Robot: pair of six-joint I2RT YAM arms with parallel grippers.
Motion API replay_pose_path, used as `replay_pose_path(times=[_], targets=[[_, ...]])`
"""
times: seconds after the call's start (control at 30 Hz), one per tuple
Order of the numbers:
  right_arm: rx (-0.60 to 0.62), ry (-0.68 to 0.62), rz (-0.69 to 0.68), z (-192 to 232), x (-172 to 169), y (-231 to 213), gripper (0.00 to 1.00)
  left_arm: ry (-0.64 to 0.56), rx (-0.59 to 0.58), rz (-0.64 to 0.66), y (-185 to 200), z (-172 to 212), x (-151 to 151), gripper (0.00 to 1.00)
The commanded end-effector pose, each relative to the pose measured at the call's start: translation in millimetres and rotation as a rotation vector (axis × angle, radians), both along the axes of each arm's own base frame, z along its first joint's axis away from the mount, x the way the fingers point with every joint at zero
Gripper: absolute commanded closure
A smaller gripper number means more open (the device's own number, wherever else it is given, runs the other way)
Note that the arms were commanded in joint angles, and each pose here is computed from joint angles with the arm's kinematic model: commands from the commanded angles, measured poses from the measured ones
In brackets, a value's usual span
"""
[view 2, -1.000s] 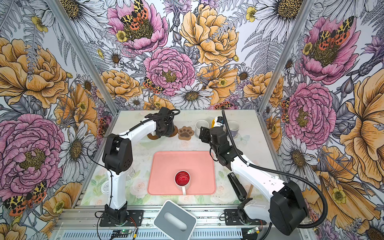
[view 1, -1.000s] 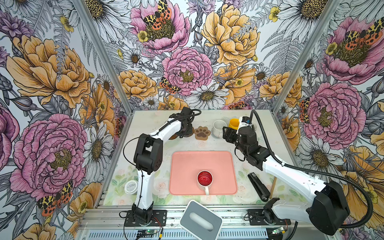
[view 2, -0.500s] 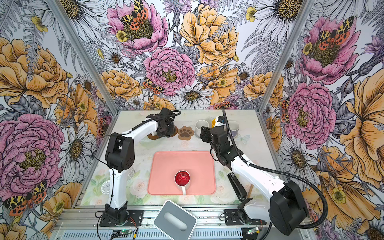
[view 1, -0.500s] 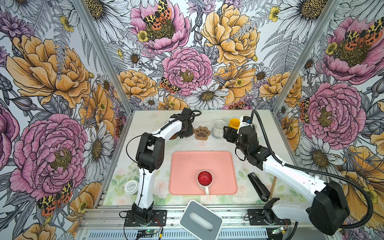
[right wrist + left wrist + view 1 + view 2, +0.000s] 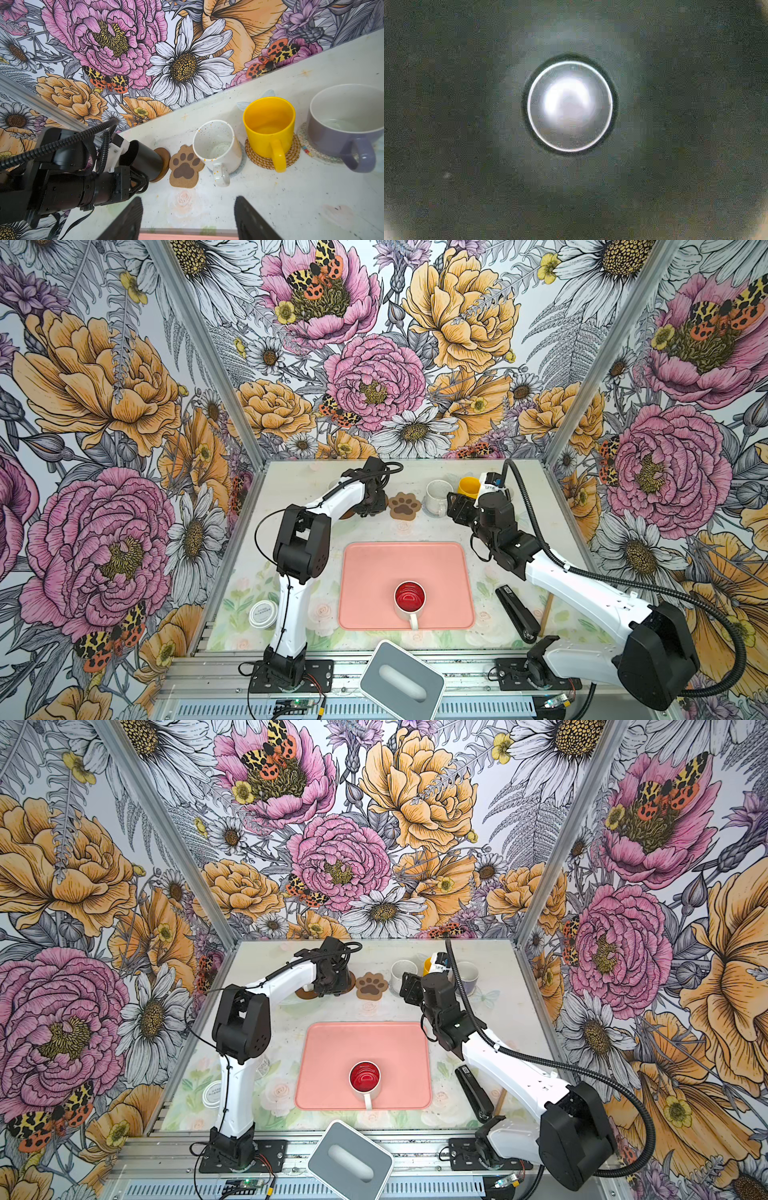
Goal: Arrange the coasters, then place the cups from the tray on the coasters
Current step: 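Lower the black mug onto the round wooden coaster with the left gripper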
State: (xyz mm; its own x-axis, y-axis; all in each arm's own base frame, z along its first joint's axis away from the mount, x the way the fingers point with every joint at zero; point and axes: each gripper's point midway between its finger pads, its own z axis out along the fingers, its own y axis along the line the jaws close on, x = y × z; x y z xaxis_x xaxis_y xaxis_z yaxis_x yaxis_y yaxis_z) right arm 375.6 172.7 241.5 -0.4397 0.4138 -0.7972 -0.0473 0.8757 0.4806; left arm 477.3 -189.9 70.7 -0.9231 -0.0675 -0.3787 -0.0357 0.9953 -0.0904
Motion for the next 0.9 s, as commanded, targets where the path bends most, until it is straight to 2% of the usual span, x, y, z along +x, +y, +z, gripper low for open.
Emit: replay_pose_path(times=[0.0, 0.87], targets=[[-0.011, -0.005, -0.009, 0.9, -0.1, -4.3, 0.28, -0.106, -0.024, -0.004, -3.4, 23.5, 26.5, 1.00], [-0.013, 0.005, -0.005, -2.7, 2.5, -3.4, 0.28, -0.108, 0.012, -0.005, 0.2, 17.4, 31.9, 1.00]])
